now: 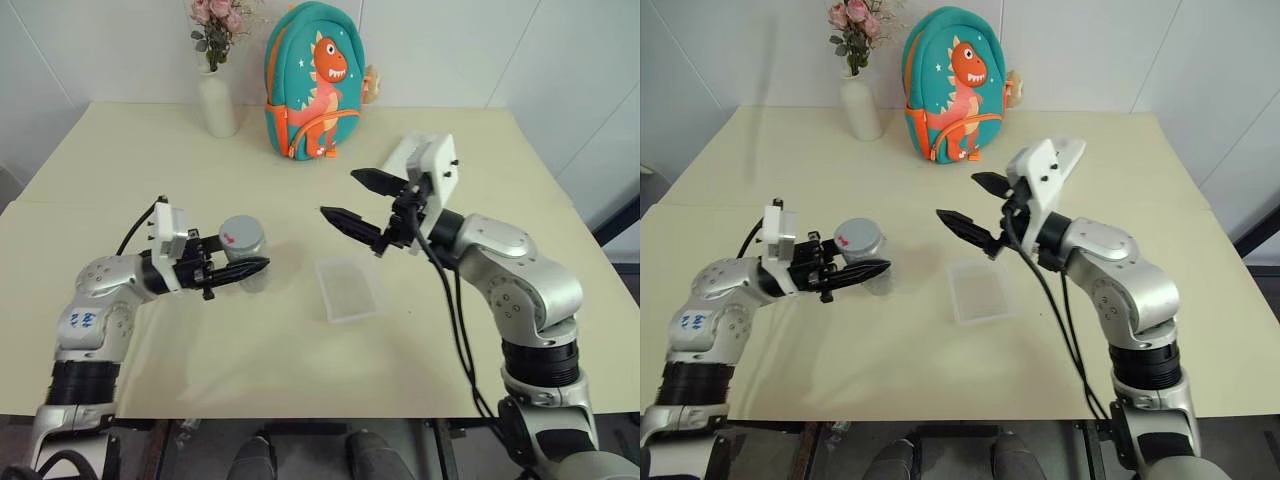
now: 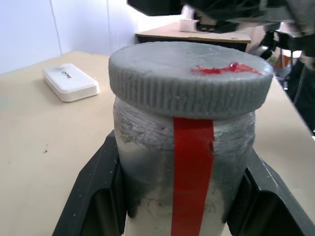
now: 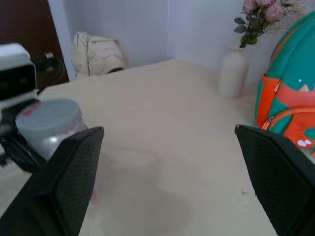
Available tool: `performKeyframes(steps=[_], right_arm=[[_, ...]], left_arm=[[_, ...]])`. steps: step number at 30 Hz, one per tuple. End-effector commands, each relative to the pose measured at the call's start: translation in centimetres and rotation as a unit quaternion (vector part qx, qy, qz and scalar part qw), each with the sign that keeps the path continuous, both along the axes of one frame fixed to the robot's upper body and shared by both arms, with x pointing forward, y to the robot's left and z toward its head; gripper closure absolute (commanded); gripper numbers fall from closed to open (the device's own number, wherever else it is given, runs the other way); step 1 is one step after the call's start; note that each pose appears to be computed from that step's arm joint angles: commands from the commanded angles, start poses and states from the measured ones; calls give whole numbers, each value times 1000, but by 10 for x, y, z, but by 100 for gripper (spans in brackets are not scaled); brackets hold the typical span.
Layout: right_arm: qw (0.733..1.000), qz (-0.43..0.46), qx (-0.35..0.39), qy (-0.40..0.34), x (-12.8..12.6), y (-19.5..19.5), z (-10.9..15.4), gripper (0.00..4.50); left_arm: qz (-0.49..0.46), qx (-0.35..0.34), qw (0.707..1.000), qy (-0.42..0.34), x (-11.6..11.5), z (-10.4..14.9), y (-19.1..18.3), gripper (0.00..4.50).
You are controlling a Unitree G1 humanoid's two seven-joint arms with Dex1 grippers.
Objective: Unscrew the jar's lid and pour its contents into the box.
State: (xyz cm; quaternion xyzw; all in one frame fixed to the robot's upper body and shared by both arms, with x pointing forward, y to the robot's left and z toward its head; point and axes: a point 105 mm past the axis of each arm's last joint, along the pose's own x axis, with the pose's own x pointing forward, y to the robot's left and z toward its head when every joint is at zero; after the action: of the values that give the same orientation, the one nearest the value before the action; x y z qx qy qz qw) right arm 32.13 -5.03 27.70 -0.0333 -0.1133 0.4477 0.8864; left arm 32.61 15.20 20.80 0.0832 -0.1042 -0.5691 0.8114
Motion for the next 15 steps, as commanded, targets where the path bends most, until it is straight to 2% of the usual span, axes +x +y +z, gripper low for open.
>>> performKeyframes(steps=[1, 7, 15], right_arm=[[1000, -15, 12, -25, -9, 8, 15, 0], [999, -17, 33, -22, -18, 26, 18, 0], [1000, -6, 23, -12, -24, 52, 5, 0]], left_arm=[[13, 8, 1000, -18, 11, 3, -6, 250], [3, -2, 1000, -18, 22, 7, -22, 250], [-7, -14, 999, -29, 27, 12, -38, 250]])
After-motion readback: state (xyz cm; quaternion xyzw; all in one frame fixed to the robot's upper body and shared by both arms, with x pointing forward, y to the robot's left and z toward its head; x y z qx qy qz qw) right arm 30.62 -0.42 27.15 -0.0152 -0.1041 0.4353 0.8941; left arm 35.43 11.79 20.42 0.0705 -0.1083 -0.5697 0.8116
